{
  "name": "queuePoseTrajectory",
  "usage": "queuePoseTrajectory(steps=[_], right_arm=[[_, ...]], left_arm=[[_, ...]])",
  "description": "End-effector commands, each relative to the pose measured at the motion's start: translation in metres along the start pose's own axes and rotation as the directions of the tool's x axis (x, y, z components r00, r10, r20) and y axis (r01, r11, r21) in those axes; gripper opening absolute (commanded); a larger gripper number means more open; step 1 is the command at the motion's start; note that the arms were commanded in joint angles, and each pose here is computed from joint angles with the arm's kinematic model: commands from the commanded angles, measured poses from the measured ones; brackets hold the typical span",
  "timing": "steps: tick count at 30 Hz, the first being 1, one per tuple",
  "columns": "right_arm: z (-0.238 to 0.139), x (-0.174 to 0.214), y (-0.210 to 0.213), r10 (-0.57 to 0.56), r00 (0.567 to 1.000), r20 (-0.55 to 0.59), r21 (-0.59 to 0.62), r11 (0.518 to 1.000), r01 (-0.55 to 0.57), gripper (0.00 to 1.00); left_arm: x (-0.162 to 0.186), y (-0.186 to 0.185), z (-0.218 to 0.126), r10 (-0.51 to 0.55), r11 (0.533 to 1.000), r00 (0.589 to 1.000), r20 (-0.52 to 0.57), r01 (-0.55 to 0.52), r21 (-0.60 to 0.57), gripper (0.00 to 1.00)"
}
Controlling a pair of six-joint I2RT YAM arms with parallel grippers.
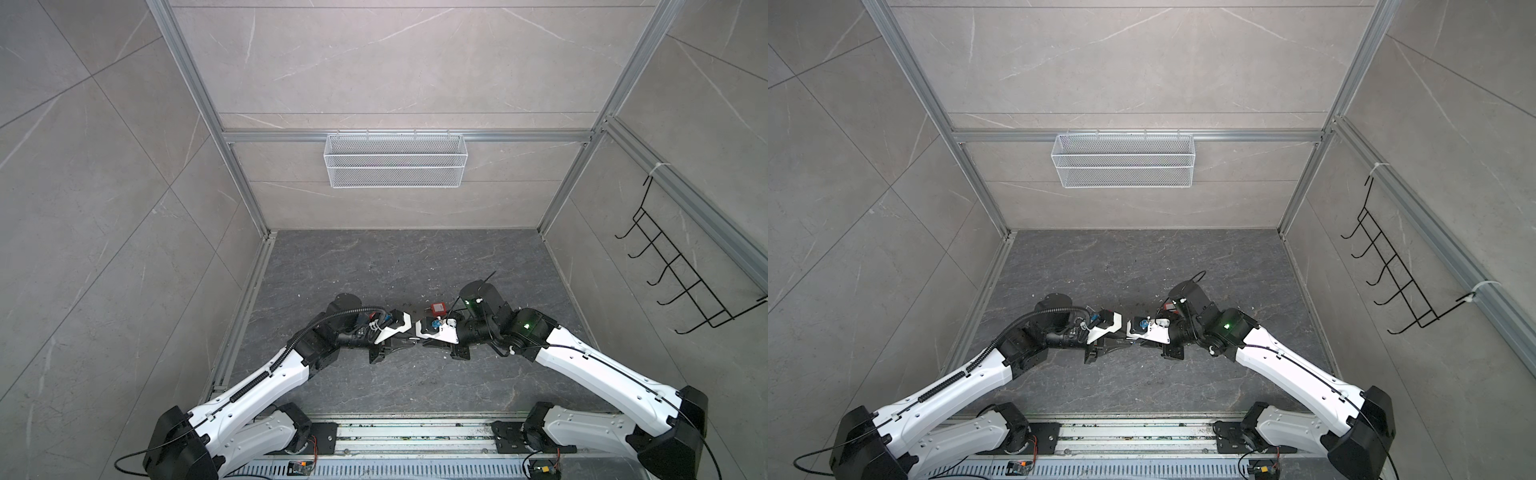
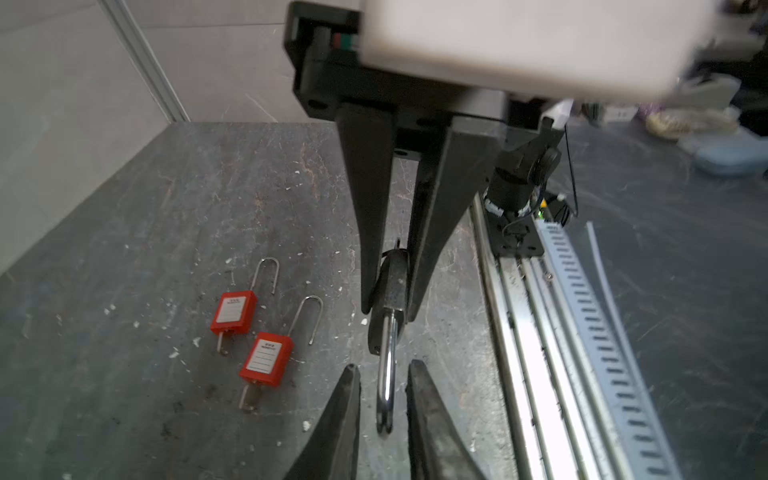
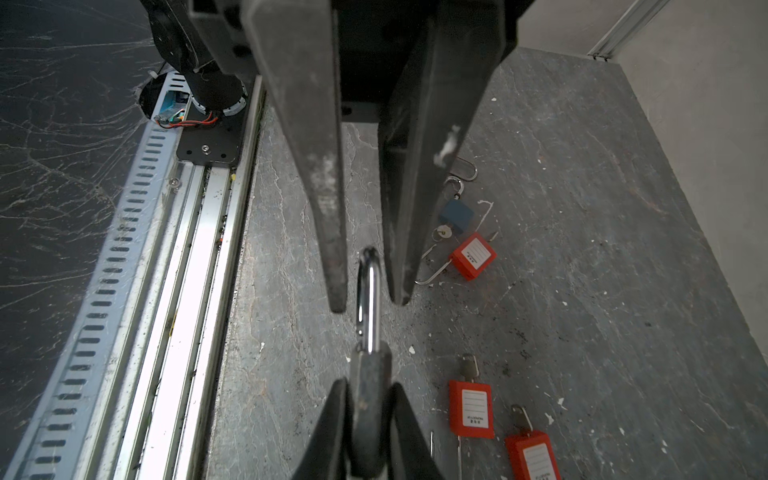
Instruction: Lock with the key
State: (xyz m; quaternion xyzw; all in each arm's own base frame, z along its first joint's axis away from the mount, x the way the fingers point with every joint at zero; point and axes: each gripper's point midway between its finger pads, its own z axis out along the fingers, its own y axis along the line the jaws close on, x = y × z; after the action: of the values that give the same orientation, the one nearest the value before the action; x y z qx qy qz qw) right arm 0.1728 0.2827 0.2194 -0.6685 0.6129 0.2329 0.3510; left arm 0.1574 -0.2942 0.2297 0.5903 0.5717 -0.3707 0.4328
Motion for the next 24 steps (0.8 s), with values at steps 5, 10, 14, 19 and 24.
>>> queuePoseTrajectory(steps=[5, 10, 14, 19, 24], right_arm=[[-0.006, -0.01, 0.011, 0.057, 0.998, 0.014, -0.07, 0.996, -0.056, 0.06], [-0.004, -0.009, 0.01, 0.066, 0.998, 0.005, -0.071, 0.995, -0.066, 0.06], [-0.003, -0.01, 0.009, 0.072, 0.997, 0.0, -0.082, 0.994, -0.072, 0.06], [-0.002, -0.014, 0.007, 0.071, 0.997, 0.006, -0.082, 0.994, -0.07, 0.04], [-0.001, -0.02, 0.004, 0.076, 0.997, 0.017, -0.092, 0.993, -0.074, 0.02]], left_arm=[[-0.011, 0.0, -0.012, 0.1, 0.994, 0.995, 0.006, -0.1, -0.044, 0.22], [-0.013, -0.005, -0.012, 0.105, 0.994, 0.994, 0.02, -0.104, -0.028, 0.11], [-0.014, -0.009, -0.011, 0.1, 0.995, 0.995, 0.032, -0.1, 0.003, 0.11], [-0.013, -0.013, -0.009, 0.084, 0.996, 0.996, 0.034, -0.085, 0.027, 0.05], [-0.017, -0.015, -0.009, 0.071, 0.997, 0.997, 0.045, -0.072, 0.042, 0.05]])
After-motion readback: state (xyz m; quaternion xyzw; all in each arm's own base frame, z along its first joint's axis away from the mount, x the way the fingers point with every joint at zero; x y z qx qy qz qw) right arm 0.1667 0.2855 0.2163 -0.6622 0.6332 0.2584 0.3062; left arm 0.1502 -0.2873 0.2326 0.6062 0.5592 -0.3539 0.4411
